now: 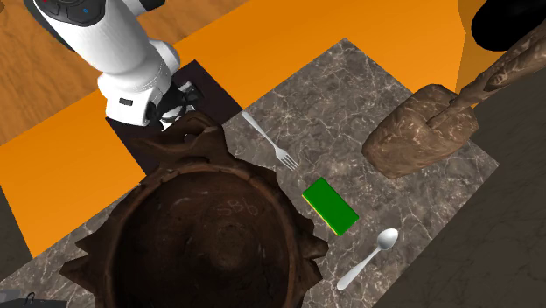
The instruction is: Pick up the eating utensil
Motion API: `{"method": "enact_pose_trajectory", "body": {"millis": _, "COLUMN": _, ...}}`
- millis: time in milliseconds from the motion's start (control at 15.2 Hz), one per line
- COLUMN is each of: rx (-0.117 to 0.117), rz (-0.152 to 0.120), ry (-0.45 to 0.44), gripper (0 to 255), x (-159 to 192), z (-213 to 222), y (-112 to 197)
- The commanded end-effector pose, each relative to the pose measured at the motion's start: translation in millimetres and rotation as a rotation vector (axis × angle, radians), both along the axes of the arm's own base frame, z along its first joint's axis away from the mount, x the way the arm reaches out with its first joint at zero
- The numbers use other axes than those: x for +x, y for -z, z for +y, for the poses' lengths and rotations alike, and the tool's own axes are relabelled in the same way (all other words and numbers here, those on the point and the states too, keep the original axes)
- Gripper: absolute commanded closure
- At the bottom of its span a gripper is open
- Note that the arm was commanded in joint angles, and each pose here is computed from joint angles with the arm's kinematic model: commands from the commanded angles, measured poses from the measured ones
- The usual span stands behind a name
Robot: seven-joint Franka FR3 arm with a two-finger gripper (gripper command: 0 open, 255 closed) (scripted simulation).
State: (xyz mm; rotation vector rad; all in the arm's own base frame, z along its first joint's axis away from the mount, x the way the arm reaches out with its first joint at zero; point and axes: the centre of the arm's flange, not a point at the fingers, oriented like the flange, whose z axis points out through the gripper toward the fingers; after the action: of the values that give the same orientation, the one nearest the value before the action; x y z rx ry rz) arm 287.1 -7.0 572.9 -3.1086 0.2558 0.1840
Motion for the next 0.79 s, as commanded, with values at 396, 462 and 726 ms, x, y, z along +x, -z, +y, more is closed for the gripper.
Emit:
{"method": "enact_pose_trajectory", "body": {"millis": 396, "rx": -0.007, "rz": -0.048, "ry": 0.032, "gripper": 0, "x": 51.9, "z": 49.1, "y": 19.4}}
{"method": "enact_pose_trajectory", "body": {"millis": 462, "rx": -0.009, "rz": -0.055, "ry": 0.037, "gripper": 0, "x": 60.8, "z": 57.1, "y": 22.4}}
{"method": "enact_pose_trajectory", "body": {"millis": 726, "rx": -0.013, "rz": -0.087, "ry": 0.058, "gripper": 0, "x": 97.1, "z": 88.6, "y": 33.9}}
